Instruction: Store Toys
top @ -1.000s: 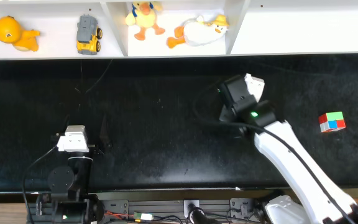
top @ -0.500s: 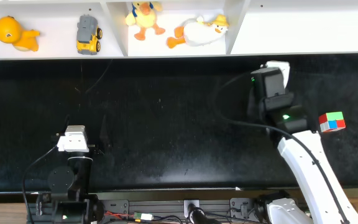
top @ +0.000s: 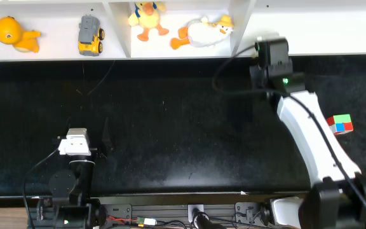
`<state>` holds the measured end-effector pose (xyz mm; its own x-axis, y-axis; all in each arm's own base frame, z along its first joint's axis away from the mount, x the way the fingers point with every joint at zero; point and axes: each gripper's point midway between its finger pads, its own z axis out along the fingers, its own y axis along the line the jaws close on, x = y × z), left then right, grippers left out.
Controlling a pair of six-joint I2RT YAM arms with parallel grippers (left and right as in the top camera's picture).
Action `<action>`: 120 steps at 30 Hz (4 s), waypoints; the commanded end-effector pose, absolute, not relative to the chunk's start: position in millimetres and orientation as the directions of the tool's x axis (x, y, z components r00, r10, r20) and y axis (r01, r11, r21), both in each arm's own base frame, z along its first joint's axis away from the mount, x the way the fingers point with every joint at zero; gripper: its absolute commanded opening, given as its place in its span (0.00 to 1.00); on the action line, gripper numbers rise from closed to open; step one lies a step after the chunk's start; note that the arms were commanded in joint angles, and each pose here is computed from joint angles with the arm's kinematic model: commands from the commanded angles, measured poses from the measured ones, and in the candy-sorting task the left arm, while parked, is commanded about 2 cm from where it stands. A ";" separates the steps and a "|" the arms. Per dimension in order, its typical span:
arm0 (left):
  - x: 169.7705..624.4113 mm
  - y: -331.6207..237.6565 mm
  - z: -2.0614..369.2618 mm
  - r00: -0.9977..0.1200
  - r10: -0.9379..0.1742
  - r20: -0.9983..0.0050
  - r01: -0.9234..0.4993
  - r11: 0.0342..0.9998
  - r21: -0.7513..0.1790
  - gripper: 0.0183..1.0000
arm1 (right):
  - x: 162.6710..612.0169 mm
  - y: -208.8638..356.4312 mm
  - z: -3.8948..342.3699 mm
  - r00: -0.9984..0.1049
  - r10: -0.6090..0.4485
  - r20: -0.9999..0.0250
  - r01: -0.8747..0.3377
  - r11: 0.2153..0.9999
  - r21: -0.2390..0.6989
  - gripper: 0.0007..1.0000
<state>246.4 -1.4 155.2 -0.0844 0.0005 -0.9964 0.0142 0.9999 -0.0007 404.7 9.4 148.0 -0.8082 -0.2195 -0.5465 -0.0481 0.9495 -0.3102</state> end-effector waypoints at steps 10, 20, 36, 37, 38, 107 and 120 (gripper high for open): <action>245.8 -1.8 156.0 -0.079 -0.009 -0.997 0.014 1.000 -0.010 1.00 | 478.3 -9.5 156.1 -0.781 -0.208 -0.589 -0.015 0.949 -0.315 0.10; 245.8 -1.9 156.0 -0.079 -0.009 -0.997 0.014 1.000 -0.010 1.00 | 492.6 -3.4 121.7 -0.799 -0.190 -0.570 -0.057 0.968 -0.243 0.21; 245.8 -1.8 156.0 -0.079 -0.009 -0.997 0.014 1.000 -0.010 1.00 | 478.5 -12.7 151.0 -0.787 -0.102 -0.608 0.031 0.978 -0.205 0.83; 245.8 -1.9 156.0 -0.079 -0.009 -0.997 0.014 1.000 -0.010 1.00 | 475.2 -14.8 154.1 -0.786 -0.099 -0.610 0.036 0.978 -0.204 0.85; 245.8 -1.8 156.0 -0.079 -0.009 -0.997 0.014 1.000 -0.010 1.00 | 470.1 -17.5 156.1 -0.787 -0.095 -0.609 0.041 0.978 -0.204 0.87; 245.8 -1.9 156.0 -0.079 -0.009 -0.997 0.014 1.000 -0.010 1.00 | 239.7 -223.2 71.1 -0.835 -0.066 -0.547 -0.055 0.998 -0.038 1.00; 245.8 -1.8 156.0 -0.079 -0.009 -0.997 0.014 1.000 -0.010 1.00 | 251.5 -210.8 50.6 -0.849 -0.047 -0.526 -0.074 0.997 0.031 0.97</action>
